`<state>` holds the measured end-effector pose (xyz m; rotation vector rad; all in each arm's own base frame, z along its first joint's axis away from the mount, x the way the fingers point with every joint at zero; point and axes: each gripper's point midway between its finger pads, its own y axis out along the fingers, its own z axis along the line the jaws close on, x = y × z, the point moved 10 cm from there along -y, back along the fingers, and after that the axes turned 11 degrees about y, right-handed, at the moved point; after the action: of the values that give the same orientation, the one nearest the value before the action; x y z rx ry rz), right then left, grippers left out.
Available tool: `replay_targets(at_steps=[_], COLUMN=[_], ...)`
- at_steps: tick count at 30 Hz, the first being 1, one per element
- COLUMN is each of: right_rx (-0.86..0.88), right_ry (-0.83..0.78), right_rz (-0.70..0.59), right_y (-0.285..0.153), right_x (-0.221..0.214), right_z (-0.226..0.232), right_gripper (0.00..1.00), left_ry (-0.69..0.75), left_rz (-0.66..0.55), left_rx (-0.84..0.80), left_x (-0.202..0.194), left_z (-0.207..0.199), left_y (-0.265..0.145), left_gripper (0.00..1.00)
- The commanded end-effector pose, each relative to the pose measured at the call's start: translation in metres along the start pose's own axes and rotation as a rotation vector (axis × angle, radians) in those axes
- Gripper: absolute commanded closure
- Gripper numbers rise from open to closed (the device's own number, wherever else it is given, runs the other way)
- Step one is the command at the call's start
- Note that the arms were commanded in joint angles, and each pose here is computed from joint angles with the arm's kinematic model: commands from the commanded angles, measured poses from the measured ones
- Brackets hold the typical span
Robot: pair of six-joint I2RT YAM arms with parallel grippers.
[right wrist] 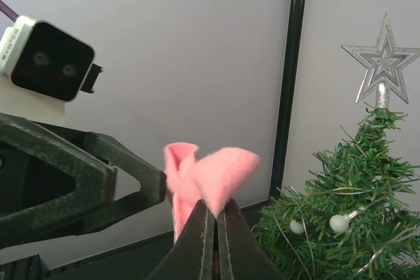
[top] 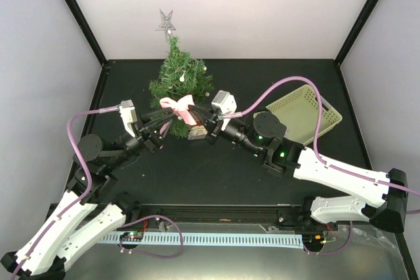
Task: Decorate the small christmas tree
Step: Place the decoration item on the Christmas tree.
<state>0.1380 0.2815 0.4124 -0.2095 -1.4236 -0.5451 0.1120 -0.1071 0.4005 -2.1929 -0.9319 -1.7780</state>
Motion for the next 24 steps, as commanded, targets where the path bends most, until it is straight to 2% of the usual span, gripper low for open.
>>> replay_targets(at_steps=[1,8,19,24], right_rx=[0.006,0.032,0.06,0.085], right_ry=[0.003,0.014,0.023,0.024], right_rz=[-0.056,-0.045,-0.017,-0.015], right_y=[0.002,0.001,-0.003,-0.007], right_x=[0.01,0.002,-0.009,-0.01], right_z=[0.006,0.009,0.01,0.011], right_gripper=[0.99,0.99,0.99,0.99], left_ry=[0.032,0.03,0.044,0.084], left_rz=[0.031,0.047,0.04,0.076], left_rx=[0.077,0.081,0.027,0.001], left_x=[-0.004,-0.007,-0.011,-0.015], left_z=[0.007,0.01,0.01,0.011], left_y=[0.004,0.008,0.013,0.018], left_gripper=[0.65,0.56,0.62,0.64])
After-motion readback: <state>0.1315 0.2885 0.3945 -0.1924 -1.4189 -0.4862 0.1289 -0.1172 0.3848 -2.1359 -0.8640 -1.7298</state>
